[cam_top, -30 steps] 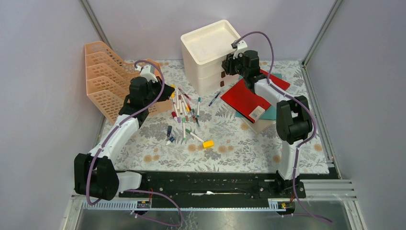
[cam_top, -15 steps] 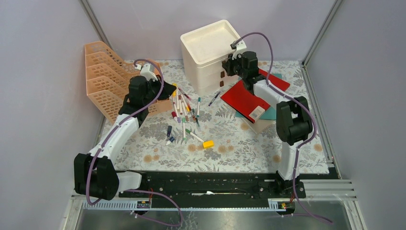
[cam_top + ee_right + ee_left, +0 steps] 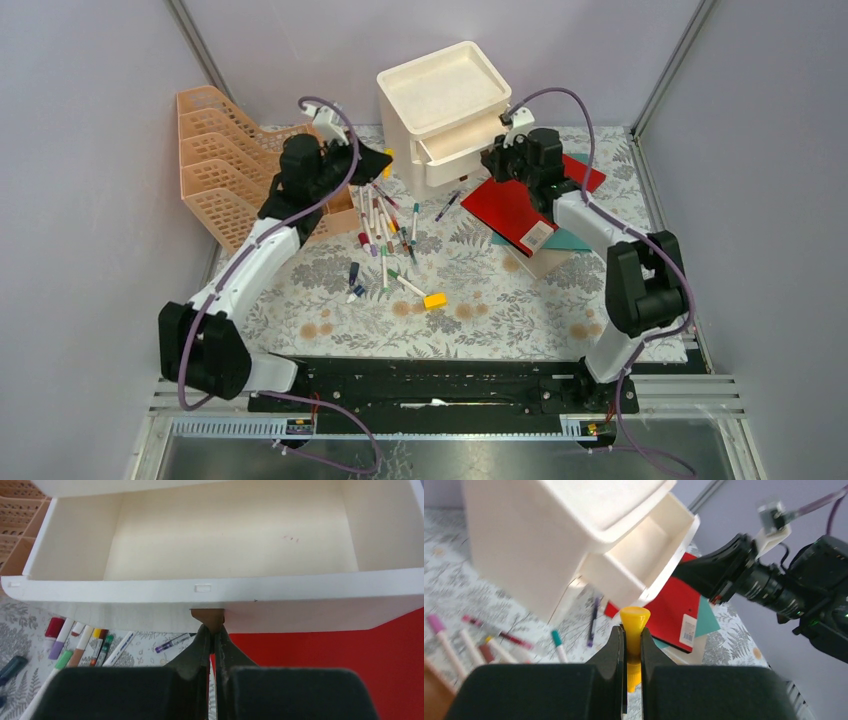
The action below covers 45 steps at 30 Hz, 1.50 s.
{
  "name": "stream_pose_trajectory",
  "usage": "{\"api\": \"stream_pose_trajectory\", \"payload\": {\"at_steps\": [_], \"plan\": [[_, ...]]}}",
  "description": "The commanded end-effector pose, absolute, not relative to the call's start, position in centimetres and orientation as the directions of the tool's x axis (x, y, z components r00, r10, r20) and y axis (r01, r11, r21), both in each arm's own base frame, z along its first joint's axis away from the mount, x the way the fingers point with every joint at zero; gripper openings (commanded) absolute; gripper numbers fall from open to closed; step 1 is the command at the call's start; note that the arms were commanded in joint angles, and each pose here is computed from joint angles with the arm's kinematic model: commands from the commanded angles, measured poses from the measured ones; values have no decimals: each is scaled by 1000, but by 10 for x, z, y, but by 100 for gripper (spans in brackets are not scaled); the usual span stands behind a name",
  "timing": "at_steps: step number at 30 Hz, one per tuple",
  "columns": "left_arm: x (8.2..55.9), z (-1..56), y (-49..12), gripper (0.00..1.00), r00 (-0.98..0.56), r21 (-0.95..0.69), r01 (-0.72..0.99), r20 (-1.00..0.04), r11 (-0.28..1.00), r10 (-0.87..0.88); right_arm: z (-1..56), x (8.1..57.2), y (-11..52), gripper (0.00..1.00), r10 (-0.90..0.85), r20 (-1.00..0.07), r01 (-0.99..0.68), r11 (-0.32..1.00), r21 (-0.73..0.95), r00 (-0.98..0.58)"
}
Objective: Organize the desk
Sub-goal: Open the drawer in the storage box, then place the stationery in the drawer.
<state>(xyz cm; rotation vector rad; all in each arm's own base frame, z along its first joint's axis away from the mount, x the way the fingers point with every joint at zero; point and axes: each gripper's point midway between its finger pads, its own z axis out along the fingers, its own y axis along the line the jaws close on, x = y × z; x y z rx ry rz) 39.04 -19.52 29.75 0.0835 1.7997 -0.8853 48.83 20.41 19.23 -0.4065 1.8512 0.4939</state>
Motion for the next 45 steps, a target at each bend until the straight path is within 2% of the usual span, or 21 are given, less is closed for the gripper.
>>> {"api": "stream_pose_trajectory", "payload": {"at_steps": [1,4,6,11,19,28,45], "plan": [[404,345,-233,0,-300,-407,610,-913,680,-276,206,461,202,0,-75,-952,-569,815,113,-296],[420,347,-264,0,-294,-349,648,-935,676,-201,207,453,201,3,-93,-951,-587,803,104,-296],[430,342,-283,0,-283,-304,670,-948,677,-146,211,451,200,17,-99,-952,-593,800,97,-290],[458,329,-324,0,-260,-201,700,-966,685,-17,223,446,193,60,-88,-954,-604,790,108,-286],[491,315,-353,0,-198,-59,699,-974,713,114,230,417,185,88,-113,-943,-678,721,139,-314],[504,309,-359,0,-133,36,704,-974,709,181,233,395,174,98,-121,-933,-718,673,175,-340],[499,310,-366,1,-106,81,699,-971,710,214,228,380,167,100,-107,-917,-719,658,224,-383]]}}
